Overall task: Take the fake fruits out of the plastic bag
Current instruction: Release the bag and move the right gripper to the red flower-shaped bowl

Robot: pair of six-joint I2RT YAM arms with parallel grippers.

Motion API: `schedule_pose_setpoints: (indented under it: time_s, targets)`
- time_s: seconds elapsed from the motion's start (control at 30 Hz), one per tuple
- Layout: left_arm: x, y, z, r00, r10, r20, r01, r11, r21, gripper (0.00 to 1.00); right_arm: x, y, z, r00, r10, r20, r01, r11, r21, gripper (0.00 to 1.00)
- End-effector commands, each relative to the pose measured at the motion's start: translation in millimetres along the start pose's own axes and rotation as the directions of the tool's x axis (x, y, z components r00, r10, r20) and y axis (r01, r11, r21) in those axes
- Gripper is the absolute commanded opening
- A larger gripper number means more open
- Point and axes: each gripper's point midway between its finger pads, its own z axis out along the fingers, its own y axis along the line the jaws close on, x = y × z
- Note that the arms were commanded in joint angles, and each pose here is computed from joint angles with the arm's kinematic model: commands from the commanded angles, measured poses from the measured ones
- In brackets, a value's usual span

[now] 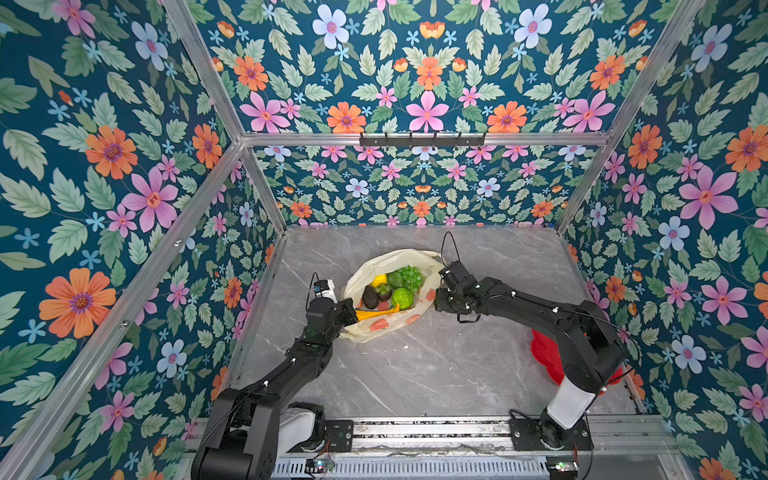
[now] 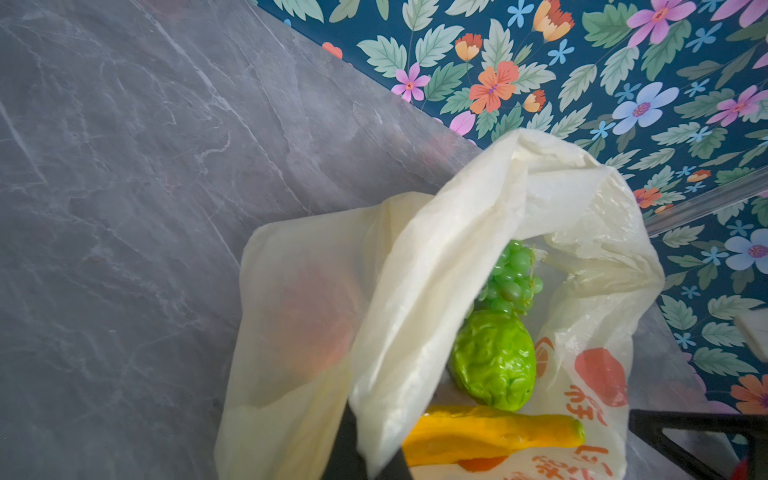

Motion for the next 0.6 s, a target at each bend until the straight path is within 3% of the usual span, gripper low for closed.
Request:
schedule_pose_setpoints:
  time_s: [0.0, 0.07, 0.27, 0.37, 0.4, 0.43, 0.57]
  targets:
    - [-5.4, -2.4, 0.4, 1.000, -0.005, 0.024, 0.005, 1.000, 0.010, 0.00, 4.4, -7.5, -13.3, 1.000, -0.024, -0.003, 0.024, 1.000, 0.020, 0.62]
    - [-4.8, -2.7, 0.7, 1.000, -0.006, 0.021, 0.006, 1.000, 0.012, 0.00, -0.5, -11.5, -37.0, 0.999, -0.030, 0.033, 0.029, 0.999, 0.025, 0.65]
    - [-4.8, -4.2, 0.8, 1.000, -0.007, 0.017, 0.007, 1.000, 0.017, 0.00, -3.6, -74.6, -105.3, 0.994, -0.018, 0.106, -0.005, 0.978, 0.209, 0.76]
    - [-4.2, -3.7, 1.0, 1.000, -0.009, 0.014, 0.009, 1.000, 0.015, 0.00, -0.3, -113.2, -135.5, 0.988, 0.045, 0.147, -0.084, 0.959, 0.269, 0.83]
    - [-4.2, -4.1, 1.0, 1.000, -0.008, 0.013, 0.008, 1.000, 0.016, 0.00, 1.5, -125.4, -144.2, 0.984, 0.071, 0.166, -0.116, 0.954, 0.276, 0.94]
    - [-4.6, -3.9, 0.7, 1.000, -0.008, 0.014, 0.007, 1.000, 0.014, 0.00, 3.2, -136.1, -150.4, 0.978, 0.097, 0.182, -0.146, 0.949, 0.278, 0.99]
    - [-6.1, -1.5, -0.2, 1.000, -0.002, 0.019, 0.002, 1.000, -0.003, 0.00, 19.1, -175.0, -157.5, 0.955, 0.229, 0.188, -0.278, 0.913, 0.299, 0.99]
